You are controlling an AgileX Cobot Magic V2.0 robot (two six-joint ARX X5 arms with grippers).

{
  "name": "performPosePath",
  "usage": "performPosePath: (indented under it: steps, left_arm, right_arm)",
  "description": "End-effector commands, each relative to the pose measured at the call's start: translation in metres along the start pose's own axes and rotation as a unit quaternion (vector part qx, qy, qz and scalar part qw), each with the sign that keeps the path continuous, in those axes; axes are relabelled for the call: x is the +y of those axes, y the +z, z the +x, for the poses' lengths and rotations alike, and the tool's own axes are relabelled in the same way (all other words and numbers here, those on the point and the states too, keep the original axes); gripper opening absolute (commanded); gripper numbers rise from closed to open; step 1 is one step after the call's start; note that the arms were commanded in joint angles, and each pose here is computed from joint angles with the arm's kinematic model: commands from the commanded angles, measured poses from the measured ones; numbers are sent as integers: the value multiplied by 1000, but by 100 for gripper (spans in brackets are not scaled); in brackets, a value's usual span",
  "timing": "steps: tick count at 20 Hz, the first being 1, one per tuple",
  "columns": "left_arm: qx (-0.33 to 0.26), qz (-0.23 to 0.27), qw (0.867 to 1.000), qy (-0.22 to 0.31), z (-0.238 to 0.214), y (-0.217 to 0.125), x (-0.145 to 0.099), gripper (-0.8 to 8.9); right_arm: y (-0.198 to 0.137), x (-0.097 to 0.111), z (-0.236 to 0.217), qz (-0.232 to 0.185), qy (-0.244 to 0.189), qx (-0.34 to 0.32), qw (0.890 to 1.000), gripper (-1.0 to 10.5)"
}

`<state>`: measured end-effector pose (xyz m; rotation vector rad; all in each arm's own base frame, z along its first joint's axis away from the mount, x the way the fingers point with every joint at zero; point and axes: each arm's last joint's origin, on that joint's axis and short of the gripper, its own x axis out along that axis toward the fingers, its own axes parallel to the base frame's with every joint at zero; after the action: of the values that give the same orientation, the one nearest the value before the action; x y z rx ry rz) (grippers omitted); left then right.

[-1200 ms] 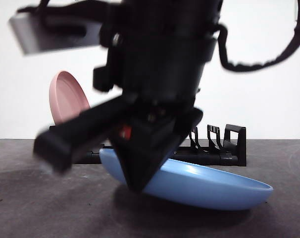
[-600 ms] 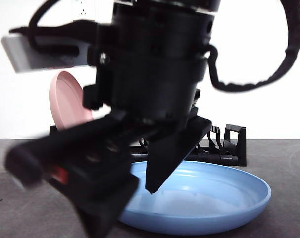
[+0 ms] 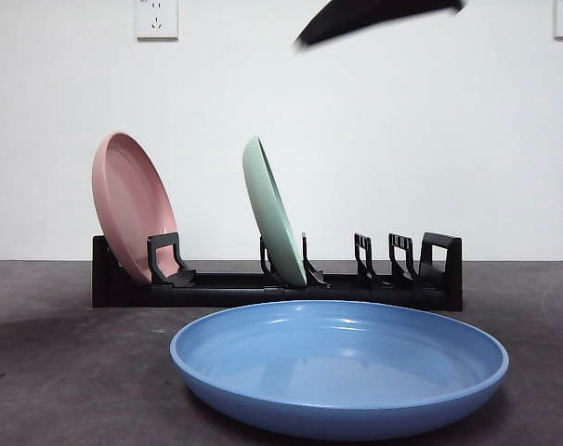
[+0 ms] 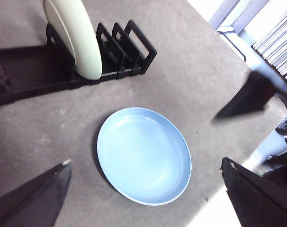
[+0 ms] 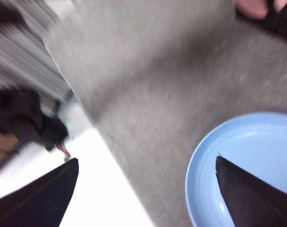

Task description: Place the plate

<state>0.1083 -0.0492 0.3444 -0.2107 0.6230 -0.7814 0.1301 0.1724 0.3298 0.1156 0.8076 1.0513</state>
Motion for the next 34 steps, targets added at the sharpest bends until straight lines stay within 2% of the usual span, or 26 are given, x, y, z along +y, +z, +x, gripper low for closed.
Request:
performPosePath:
  steps: [1, 6, 9, 11, 13, 17, 21, 25, 31, 34]
  left_arm:
    - [-5, -8, 1000, -1, 1, 8, -1, 495]
    - [25, -48, 998, 19, 18, 12, 10, 495]
    - [58, -70, 995, 43, 33, 21, 18, 495]
    - [87, -75, 990, 82, 44, 33, 22, 495]
    - [120, -65, 982, 134, 56, 49, 24, 495]
    - [171, -17, 956, 237, 87, 87, 25, 495]
    - [200, 42, 911, 359, 126, 122, 29, 495]
    - [191, 117, 850, 477, 170, 145, 41, 495]
    - [188, 171, 790, 558, 227, 152, 63, 495]
    - [196, 185, 772, 575, 245, 146, 72, 495]
  right_arm:
    - [8, -11, -28, -1, 5, -41, 999, 465]
    - [0, -36, -78, 26, -18, -77, 997, 465]
    - [-10, -43, -97, 48, -28, -83, 995, 465]
    - [-15, -43, -107, 46, -28, -93, 994, 465]
    - [-23, -43, -115, 38, -49, -93, 994, 465]
    - [-31, -41, -127, 35, -76, -107, 991, 465]
    - [-33, -37, -130, 30, -65, -113, 991, 465]
    - [-31, -36, -130, 25, -59, -119, 991, 465]
    - [-29, -32, -127, 8, -33, -117, 993, 465]
    - [-29, -30, -125, -1, -22, -113, 993, 465]
